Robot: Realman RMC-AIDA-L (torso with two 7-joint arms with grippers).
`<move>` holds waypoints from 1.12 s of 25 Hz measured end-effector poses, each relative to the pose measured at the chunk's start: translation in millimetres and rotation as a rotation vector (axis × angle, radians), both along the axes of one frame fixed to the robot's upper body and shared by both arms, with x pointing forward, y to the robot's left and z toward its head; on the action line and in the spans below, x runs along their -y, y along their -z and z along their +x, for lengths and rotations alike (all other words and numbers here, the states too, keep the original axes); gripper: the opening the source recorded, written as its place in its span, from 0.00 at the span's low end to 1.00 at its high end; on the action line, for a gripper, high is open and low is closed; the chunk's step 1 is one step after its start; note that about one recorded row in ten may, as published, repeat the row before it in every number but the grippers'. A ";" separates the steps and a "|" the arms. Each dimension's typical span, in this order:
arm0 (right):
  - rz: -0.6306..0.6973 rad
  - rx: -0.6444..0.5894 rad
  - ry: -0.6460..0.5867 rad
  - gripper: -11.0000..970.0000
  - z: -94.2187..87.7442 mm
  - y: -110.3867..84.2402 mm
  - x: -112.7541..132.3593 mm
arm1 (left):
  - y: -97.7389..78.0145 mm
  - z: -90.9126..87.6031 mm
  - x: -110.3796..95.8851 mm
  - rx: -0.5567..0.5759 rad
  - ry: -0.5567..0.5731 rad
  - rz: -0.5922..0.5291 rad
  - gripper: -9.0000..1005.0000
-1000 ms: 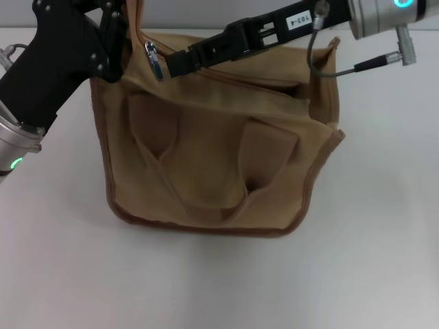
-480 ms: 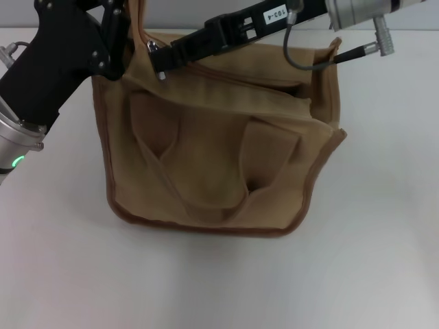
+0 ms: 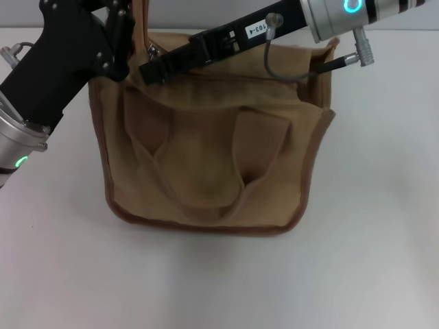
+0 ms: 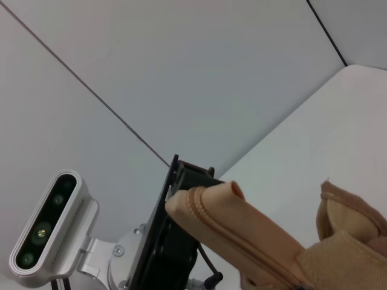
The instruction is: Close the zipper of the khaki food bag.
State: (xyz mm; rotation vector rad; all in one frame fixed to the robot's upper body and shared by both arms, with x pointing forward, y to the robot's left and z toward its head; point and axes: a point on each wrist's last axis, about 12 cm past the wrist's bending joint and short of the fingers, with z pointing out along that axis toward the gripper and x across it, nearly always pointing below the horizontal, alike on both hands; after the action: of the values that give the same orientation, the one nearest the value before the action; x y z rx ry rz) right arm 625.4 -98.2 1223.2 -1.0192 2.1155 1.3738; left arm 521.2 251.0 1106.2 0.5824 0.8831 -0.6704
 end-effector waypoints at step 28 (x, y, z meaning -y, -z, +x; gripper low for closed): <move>0.021 -0.009 0.036 0.12 -3.9 9.9 12.8 | -0.2 1.4 -0.2 -0.002 -0.008 0.000 0.01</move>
State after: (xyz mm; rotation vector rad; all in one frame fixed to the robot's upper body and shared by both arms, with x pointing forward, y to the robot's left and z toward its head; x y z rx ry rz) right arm 621.5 -111.0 1213.4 -0.9642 2.1112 1.3831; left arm 522.7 251.2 1106.4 0.5779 0.8872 -0.6641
